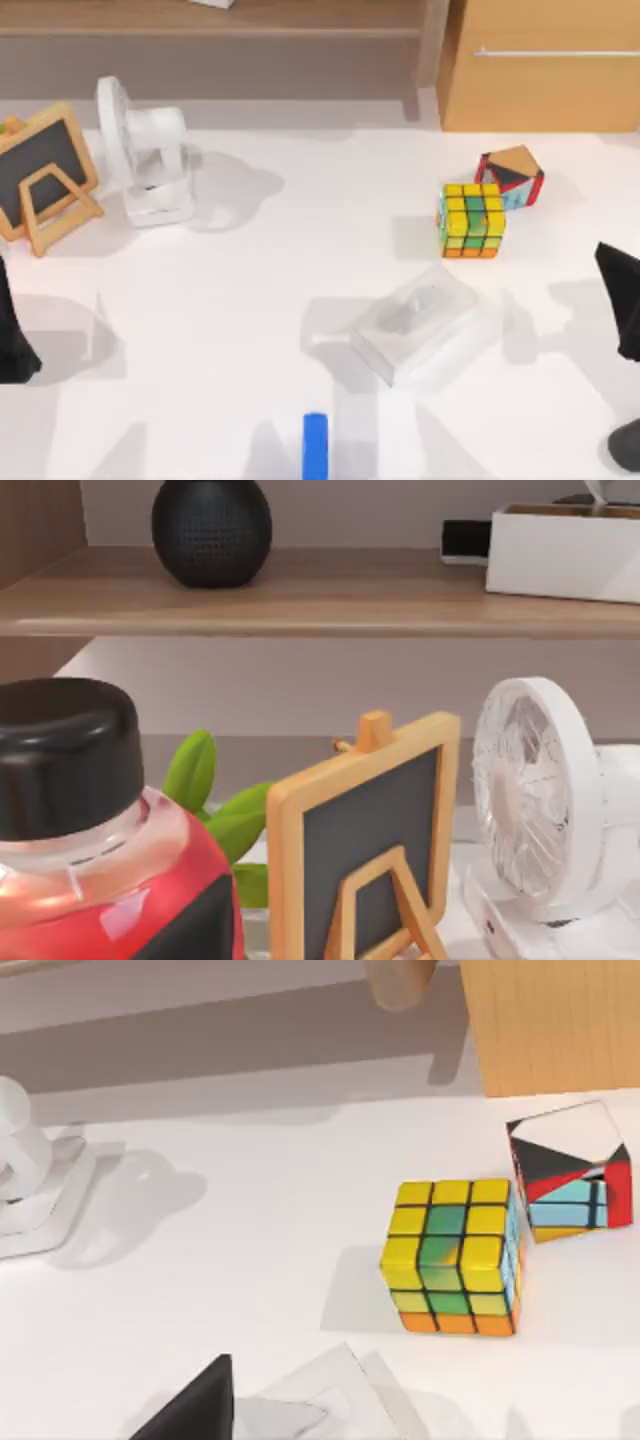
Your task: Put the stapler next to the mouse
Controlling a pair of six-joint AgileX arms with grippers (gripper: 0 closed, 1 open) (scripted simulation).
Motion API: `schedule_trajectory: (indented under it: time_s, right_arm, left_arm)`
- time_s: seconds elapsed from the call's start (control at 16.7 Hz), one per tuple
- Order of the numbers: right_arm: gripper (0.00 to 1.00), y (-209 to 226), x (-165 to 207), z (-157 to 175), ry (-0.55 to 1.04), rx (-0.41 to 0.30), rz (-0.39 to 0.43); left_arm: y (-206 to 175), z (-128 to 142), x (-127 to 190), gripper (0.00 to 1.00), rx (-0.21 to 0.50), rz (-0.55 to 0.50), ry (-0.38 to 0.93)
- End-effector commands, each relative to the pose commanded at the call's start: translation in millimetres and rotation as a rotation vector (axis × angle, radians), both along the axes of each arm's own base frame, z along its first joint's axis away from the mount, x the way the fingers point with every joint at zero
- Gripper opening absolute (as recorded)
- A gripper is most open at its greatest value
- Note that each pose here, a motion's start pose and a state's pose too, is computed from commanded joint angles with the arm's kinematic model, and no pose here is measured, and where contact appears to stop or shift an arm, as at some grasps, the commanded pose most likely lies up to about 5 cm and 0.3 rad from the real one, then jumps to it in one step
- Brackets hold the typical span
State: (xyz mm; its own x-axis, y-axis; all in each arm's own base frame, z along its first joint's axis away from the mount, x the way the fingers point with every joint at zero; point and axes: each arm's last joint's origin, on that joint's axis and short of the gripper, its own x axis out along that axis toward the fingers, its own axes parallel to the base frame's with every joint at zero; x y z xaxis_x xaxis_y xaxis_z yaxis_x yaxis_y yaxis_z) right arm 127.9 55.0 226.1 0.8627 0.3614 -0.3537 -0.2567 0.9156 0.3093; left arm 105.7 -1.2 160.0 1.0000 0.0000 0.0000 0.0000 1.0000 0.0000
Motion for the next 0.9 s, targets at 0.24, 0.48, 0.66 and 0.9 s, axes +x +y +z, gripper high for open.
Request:
schedule_trajectory:
  time_s: [0.24, 0.48, 0.66, 0.9]
  right_arm:
    - [1.0, 62.1, 21.2, 18.1, 0.381, 0.036, 0.148]
    - [1.0, 140.4, 33.5, 13.6, 0.749, -0.038, 0.186]
    - [1.0, 194.2, 36.4, -4.1, 0.95, -0.143, 0.143]
    - [1.0, 247.1, 37.4, -37.3, 1.094, -0.298, 0.048]
  left_arm:
    - [0.0, 0.0, 0.0, 1.0, 0.0, 0.0, 0.0]
    - [0.0, 0.0, 0.0, 1.0, 0.0, 0.0, 0.0]
    - [0.0, 0.0, 0.0, 1.0, 0.0, 0.0, 0.0]
    - [0.0, 0.0, 0.0, 1.0, 0.0, 0.0, 0.0]
